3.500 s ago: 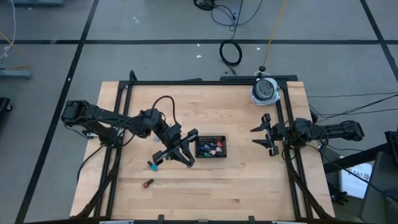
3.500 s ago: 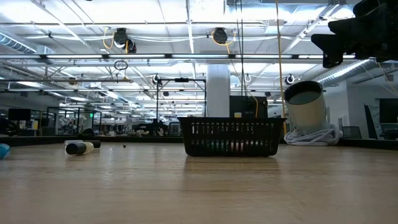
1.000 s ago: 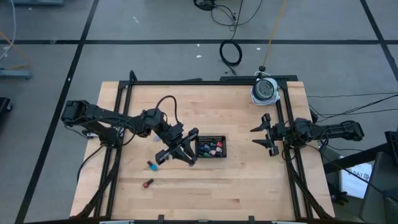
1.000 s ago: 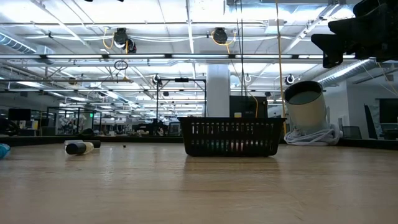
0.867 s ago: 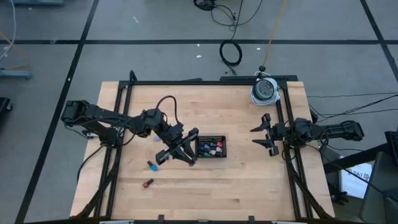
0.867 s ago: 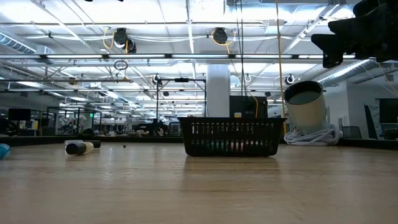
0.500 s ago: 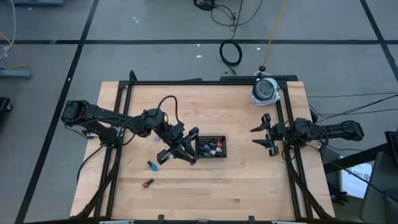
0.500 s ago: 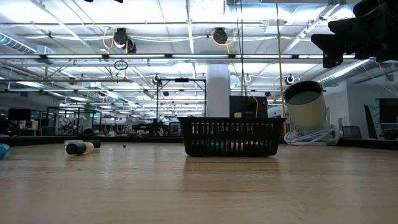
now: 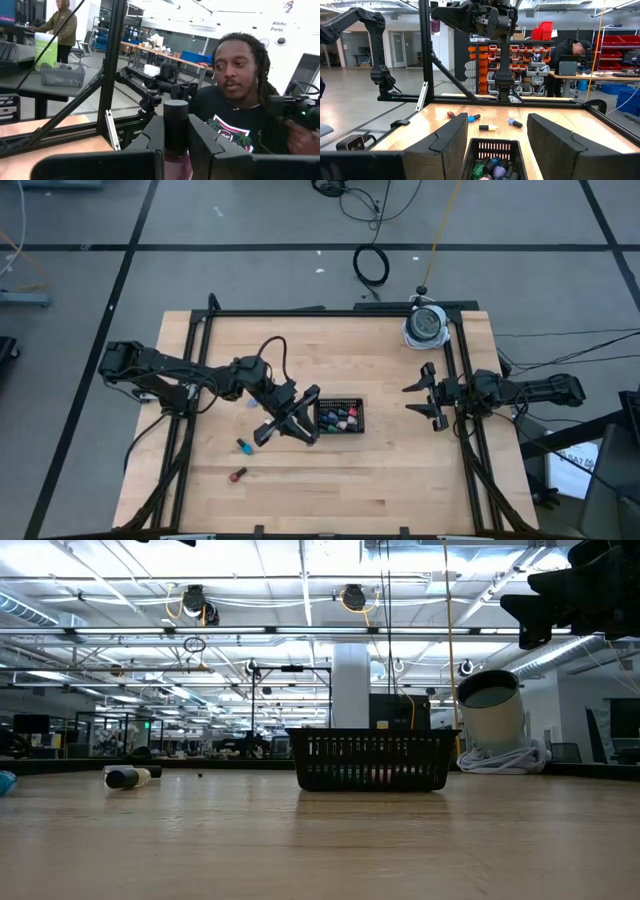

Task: Pick & Place Nail Polish
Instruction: Put the purple nail polish into the black bin, then put the light blue nail polish into the black bin

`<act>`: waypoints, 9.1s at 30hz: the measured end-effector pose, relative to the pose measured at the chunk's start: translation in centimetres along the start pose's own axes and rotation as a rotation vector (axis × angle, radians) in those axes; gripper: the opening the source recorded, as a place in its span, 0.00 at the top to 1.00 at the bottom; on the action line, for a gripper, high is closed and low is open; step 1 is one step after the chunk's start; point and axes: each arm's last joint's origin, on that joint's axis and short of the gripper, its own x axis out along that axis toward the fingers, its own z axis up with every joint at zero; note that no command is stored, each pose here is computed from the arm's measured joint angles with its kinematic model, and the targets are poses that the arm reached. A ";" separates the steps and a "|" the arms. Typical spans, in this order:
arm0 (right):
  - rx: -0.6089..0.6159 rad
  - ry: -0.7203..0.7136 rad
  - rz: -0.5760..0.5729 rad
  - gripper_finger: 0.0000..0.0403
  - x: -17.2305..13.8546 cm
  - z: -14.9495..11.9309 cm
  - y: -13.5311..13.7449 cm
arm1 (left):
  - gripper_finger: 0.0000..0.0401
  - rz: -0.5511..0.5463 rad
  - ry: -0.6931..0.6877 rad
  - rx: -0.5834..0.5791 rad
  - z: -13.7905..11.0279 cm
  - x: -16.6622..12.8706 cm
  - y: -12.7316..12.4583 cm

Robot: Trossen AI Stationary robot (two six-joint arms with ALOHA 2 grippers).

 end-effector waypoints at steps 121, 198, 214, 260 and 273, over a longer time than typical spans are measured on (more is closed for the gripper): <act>0.000 -0.001 0.000 0.52 0.0 0.0 0.0 | 0.41 1.463 0.975 -0.798 -10.7 -9.7 0.0; 0.000 0.000 0.000 0.52 0.0 0.0 0.0 | 0.90 1.333 0.919 -0.863 -16.3 -14.2 1.6; 0.000 0.000 0.000 0.52 0.0 0.0 0.0 | 0.90 1.069 0.674 -0.372 -8.8 -9.6 5.5; 0.000 0.000 0.000 0.52 0.0 0.0 0.0 | 0.90 0.064 0.064 -0.164 -2.5 -4.4 3.5; 0.000 -0.001 0.000 0.52 0.0 0.0 0.0 | 0.90 0.099 0.054 -0.172 -2.5 -4.2 3.5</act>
